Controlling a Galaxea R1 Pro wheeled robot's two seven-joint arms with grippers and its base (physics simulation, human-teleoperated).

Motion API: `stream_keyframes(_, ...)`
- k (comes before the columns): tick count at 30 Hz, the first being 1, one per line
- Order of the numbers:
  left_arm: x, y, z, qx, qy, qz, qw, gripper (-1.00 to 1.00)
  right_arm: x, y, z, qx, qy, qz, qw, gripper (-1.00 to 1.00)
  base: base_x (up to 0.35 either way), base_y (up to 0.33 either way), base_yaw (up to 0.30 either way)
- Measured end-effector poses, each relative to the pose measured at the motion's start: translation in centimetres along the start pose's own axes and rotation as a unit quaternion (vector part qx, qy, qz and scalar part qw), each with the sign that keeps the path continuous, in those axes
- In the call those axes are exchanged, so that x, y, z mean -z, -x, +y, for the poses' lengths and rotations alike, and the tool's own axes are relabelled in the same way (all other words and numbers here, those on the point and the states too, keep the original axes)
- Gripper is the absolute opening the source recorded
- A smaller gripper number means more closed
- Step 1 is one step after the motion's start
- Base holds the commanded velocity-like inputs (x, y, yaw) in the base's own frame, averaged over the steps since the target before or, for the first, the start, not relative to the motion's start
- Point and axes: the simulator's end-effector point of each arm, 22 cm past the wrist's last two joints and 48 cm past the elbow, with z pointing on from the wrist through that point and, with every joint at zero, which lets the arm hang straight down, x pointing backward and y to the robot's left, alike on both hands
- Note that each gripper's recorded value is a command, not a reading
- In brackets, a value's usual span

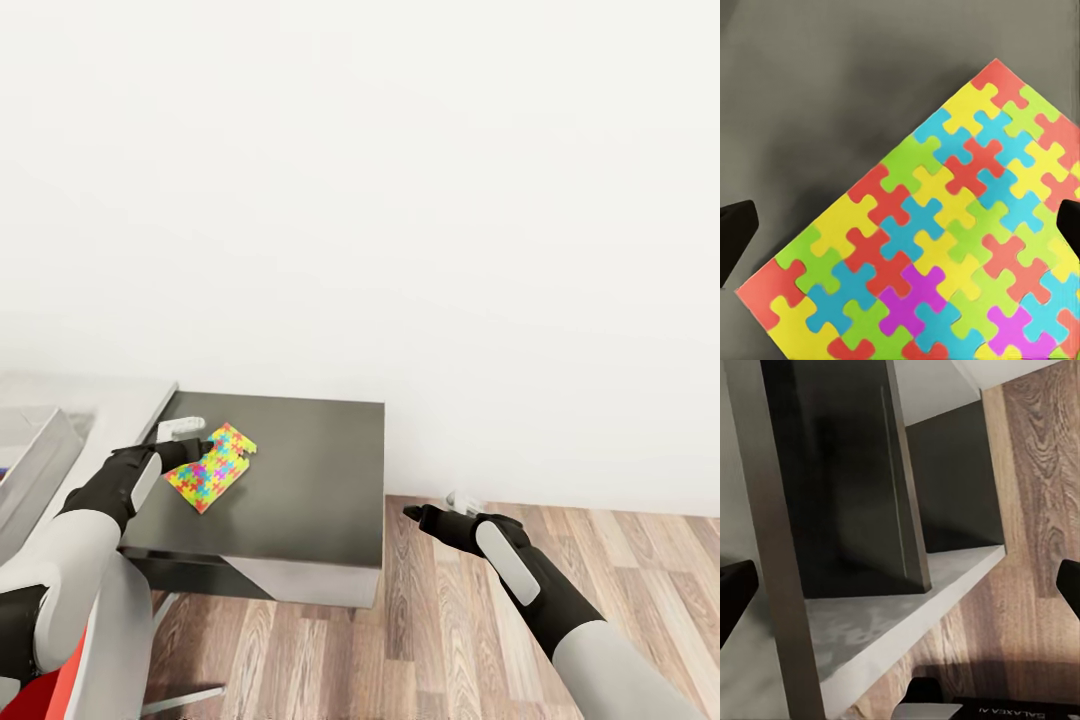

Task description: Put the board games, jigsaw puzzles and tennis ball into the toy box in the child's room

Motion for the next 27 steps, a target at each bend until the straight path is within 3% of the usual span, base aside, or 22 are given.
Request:
stream_keyframes(8, -0.4, -0.8, -1.6, -0.002, -0.042, 0.008, 0.9991, 1.00, -0.5, -0.5, -0.4, -0.002, -0.003, 0.005, 1.0000, 1.00, 0.000, 0.000, 0.000)
stream_keyframes(27, -1.7, -2.0, -1.2, -0.008, -0.033, 0.013, 0.9993, 1.00, -1.5, -1.6, -1.4, -0.009, -0.009, 0.017, 0.9998, 1.00, 0.000, 0.000, 0.000)
